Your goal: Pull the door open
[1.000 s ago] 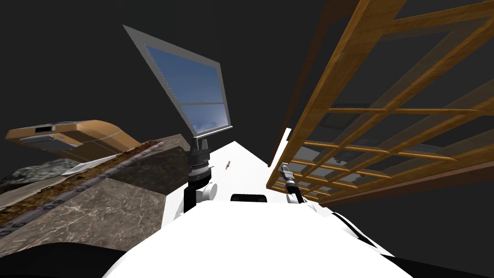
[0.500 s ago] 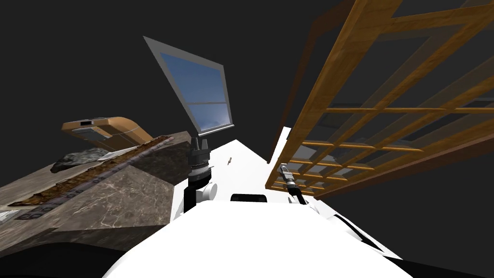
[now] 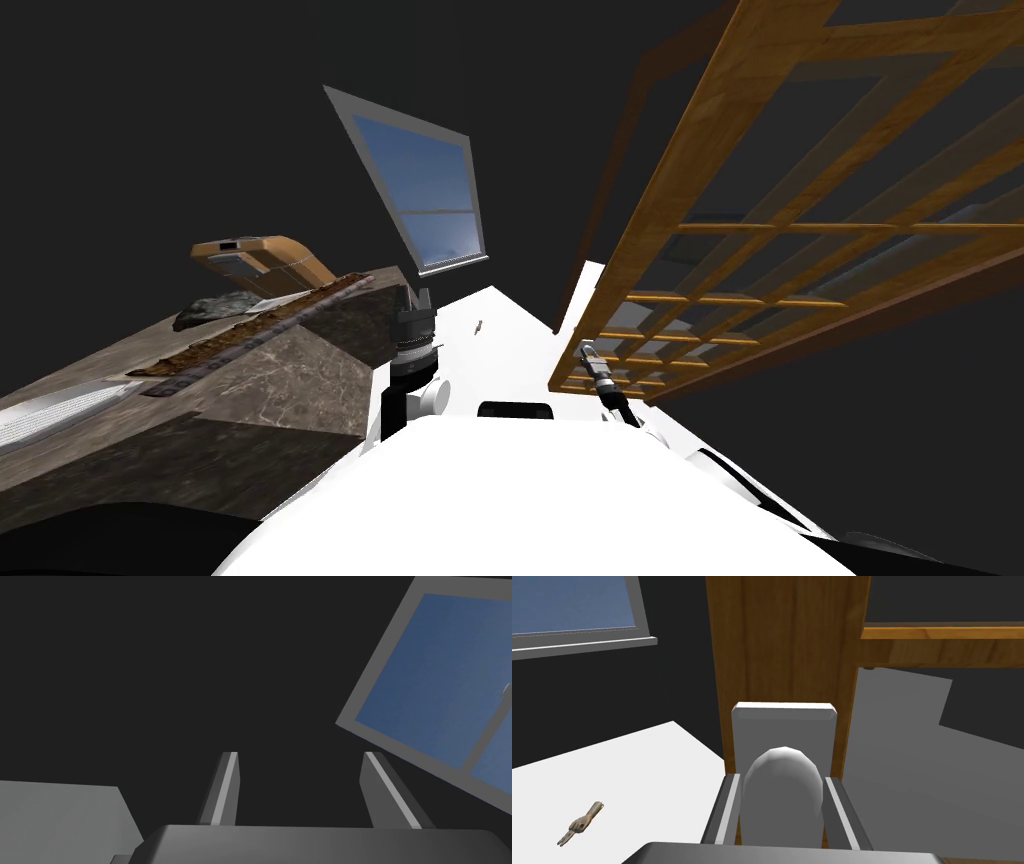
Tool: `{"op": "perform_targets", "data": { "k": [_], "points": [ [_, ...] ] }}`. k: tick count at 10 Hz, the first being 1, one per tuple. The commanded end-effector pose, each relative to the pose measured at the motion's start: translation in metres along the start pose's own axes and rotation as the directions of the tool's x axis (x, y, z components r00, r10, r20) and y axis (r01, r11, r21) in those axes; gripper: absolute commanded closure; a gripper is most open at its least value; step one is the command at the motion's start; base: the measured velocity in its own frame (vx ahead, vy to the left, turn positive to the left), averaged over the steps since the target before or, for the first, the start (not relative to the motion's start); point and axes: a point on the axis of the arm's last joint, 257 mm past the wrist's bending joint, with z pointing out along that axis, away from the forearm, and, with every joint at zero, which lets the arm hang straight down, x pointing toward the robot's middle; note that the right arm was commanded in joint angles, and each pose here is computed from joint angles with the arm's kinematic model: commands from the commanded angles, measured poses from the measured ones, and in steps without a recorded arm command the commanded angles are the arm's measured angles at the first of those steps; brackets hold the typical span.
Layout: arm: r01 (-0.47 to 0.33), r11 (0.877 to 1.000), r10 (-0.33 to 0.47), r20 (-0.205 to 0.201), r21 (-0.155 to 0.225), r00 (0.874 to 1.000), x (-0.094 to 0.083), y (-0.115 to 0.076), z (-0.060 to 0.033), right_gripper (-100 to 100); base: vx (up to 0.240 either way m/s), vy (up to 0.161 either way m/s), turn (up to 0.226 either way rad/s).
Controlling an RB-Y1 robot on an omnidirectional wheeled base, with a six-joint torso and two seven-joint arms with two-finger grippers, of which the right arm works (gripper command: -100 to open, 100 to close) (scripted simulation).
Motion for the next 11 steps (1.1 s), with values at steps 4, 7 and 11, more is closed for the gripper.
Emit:
{"op": "perform_targets", "data": {
  "k": [4, 7, 11],
  "points": [
    [0.000, 0.998, 0.001, -0.002, 0.067, 1.000, 0.001, -0.004, -0.0167, 100, -0.159, -0.043, 0.053],
    [-0.003, 0.994, 0.003, 0.000, 0.114, 1.000, 0.001, -0.006, -0.0279, 100, -0.161, -0.062, 0.067],
    [-0.002, 0.990, 0.001, 0.003, 0.138, 1.000, 0.000, -0.004, -0.0442, 100, -0.168, -0.058, 0.124]
  ]
}}
